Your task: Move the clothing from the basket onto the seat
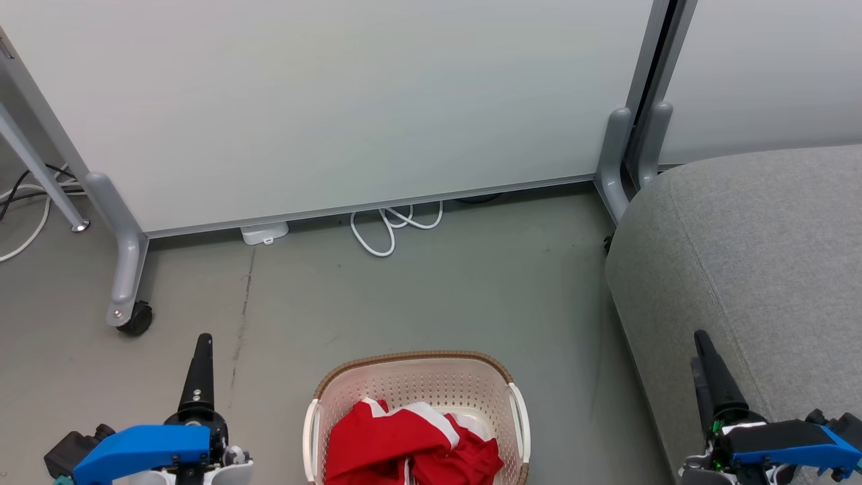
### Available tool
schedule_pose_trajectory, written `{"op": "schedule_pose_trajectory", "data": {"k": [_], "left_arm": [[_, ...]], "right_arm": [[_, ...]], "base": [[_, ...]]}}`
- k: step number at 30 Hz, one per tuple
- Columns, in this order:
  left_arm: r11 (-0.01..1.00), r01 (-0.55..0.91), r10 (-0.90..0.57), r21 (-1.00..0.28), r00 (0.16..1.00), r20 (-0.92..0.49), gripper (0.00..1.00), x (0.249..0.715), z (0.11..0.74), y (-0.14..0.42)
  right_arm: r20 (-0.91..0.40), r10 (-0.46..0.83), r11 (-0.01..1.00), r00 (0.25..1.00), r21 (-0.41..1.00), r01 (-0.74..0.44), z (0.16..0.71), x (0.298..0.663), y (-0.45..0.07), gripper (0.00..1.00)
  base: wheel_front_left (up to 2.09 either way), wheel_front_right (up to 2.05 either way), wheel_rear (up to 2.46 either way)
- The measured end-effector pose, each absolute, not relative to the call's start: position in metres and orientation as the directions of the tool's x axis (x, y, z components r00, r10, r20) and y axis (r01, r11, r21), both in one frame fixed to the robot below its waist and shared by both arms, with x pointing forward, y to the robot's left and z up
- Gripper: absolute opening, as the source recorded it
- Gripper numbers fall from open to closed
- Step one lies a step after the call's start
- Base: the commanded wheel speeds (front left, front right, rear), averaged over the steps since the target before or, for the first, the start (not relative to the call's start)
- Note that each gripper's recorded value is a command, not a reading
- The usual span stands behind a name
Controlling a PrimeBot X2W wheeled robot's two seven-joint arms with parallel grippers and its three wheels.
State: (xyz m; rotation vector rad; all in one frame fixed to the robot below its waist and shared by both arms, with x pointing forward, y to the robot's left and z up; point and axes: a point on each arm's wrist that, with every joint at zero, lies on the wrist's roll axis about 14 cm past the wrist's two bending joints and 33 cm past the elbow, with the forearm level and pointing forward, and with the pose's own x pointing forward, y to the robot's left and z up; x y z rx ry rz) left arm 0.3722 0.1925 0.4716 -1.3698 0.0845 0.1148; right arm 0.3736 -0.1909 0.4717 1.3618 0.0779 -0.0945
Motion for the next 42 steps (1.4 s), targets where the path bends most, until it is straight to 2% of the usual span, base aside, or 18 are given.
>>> {"op": "schedule_pose_trajectory", "data": {"k": [10,21,30,42], "left_arm": [[0.412,-0.117,0.020,-0.904,0.993,-0.120,1.00,0.374,0.477,0.183],[0.648,-0.069,-0.007,-0.758,0.995,-0.096,1.00,0.376,0.481,0.172],[0.763,-0.010,-0.038,-0.646,0.997,-0.060,1.00,0.379,0.488,0.164],[0.852,0.043,-0.064,-0.522,0.998,-0.023,1.00,0.379,0.495,0.157]], "right_arm": [[-0.102,-0.026,0.384,0.994,0.917,0.105,0.473,0.375,-0.190,1.00],[-0.073,-0.032,0.556,0.997,0.827,0.078,0.480,0.378,-0.190,1.00],[-0.057,-0.020,0.655,0.998,0.754,0.056,0.483,0.380,-0.185,1.00],[-0.026,-0.010,0.749,1.000,0.663,0.025,0.489,0.382,-0.182,1.00]], "base": [[0.00,0.00,0.00],[0.00,0.00,0.00],[0.00,0.00,0.00],[0.00,0.00,0.00]]}}
